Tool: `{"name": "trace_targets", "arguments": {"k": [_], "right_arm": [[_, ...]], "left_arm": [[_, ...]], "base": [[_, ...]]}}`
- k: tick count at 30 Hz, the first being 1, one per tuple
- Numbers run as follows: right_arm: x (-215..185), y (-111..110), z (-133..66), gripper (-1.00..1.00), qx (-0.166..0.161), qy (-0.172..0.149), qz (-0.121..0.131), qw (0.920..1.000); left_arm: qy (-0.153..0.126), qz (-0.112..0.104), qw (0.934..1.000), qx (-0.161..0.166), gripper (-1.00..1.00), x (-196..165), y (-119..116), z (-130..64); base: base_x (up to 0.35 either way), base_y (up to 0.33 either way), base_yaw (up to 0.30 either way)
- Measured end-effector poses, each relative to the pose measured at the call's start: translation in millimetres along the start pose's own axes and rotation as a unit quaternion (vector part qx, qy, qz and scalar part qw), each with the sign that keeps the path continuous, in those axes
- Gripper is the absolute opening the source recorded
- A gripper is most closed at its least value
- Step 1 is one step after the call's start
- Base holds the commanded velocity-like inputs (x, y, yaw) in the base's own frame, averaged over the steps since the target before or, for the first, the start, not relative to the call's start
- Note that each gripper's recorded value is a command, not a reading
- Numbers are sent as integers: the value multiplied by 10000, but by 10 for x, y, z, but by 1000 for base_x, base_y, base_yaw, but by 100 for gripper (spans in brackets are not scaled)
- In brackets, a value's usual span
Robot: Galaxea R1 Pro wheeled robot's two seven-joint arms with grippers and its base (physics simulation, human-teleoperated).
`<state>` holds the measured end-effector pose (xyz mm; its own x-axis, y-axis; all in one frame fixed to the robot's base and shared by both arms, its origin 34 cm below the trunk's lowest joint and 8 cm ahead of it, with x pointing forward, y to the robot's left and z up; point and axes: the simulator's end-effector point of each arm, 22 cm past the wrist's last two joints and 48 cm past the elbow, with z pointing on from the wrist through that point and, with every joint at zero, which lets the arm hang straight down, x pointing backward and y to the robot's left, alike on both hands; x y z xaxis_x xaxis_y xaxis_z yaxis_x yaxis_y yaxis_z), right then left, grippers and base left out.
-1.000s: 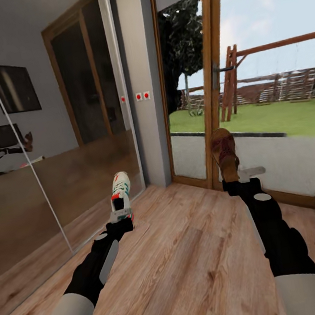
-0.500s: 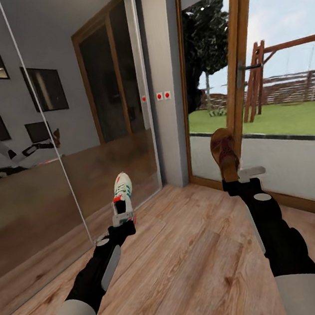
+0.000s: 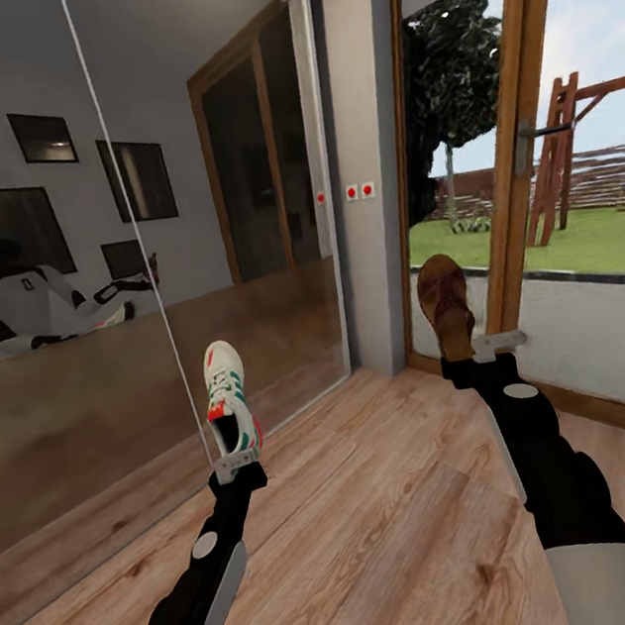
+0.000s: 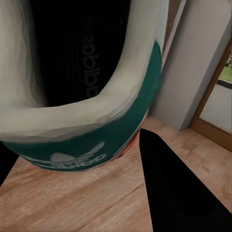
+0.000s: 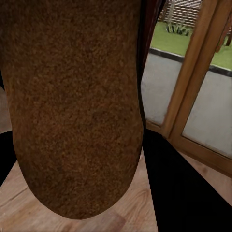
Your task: Pick up the two gym shoes and the two sandals from the corridor floor and place them onto the hallstand (shoe rack) in the corridor, making sure they are on the rack and not on the floor. Arrange them so the two gym shoes are next to each other and the two sandals are next to each other.
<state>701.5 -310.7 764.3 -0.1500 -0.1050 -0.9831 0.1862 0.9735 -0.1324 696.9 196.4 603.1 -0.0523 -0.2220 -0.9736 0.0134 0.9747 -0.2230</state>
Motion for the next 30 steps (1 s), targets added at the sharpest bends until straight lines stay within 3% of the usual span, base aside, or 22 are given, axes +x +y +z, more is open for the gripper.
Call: {"name": "trace_targets", "arguments": {"k": [9,20,30], "right_arm": [[-60,-12,-33,-100,3,-52,14,10000],[-136,-30,-76,-100,10,-118,28,9999],[-161,-35,-90,-100,13,-140,32,9999]], "left_arm": [[-47,1,10000,4,-100,-55,-6,-16],[-102,-1,9999,25,-100,-130,-33,-32],[-123,0,9999,26,-100,-154,-35,-37]], "base": [[0,34,221],[14,267,213],[10,31,276]]}}
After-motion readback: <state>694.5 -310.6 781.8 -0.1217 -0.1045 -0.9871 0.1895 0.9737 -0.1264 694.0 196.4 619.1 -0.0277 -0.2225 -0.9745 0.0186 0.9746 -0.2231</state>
